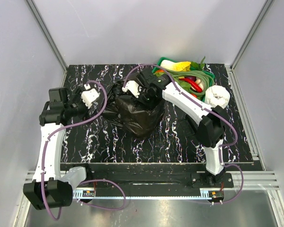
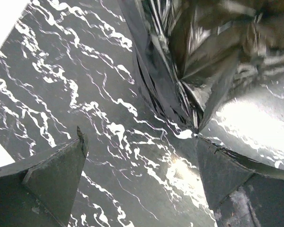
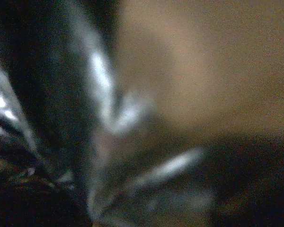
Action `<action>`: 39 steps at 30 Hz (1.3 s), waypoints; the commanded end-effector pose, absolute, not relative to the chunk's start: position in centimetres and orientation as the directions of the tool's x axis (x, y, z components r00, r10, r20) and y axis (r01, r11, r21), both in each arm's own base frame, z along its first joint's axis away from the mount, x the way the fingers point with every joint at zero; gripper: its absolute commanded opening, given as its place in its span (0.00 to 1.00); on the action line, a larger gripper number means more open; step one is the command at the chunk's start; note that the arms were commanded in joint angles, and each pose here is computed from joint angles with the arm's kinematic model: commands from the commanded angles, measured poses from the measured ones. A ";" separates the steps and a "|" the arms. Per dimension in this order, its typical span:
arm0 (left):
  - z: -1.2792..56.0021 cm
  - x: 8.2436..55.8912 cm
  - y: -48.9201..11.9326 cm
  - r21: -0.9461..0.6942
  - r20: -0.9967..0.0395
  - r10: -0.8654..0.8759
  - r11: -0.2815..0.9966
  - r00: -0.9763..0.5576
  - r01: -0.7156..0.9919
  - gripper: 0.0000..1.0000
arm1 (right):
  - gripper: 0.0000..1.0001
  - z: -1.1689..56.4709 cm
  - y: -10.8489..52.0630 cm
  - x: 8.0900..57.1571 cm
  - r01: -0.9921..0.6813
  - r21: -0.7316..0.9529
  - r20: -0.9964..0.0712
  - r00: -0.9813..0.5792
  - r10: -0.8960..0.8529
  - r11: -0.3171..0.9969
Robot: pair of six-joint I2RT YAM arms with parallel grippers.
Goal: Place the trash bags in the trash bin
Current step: Place the trash bag in the trash bin.
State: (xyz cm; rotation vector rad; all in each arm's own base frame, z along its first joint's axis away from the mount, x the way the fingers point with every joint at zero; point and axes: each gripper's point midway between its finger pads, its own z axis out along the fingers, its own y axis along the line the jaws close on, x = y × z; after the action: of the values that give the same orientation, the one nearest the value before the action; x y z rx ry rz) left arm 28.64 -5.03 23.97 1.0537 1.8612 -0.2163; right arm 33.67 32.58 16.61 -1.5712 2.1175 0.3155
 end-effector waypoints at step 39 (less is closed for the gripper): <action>37.1 27.3 -9.4 0.209 -0.950 0.312 0.609 0.011 0.765 0.99 | 0.83 8.3 32.0 34.9 -0.941 -0.167 -0.383 -0.214 -0.899 0.295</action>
State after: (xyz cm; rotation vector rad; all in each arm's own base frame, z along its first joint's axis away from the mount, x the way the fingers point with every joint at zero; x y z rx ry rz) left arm 27.75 -6.67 31.17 0.9610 1.7518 -0.2888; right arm 34.44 32.13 9.38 -1.6332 2.1659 0.1920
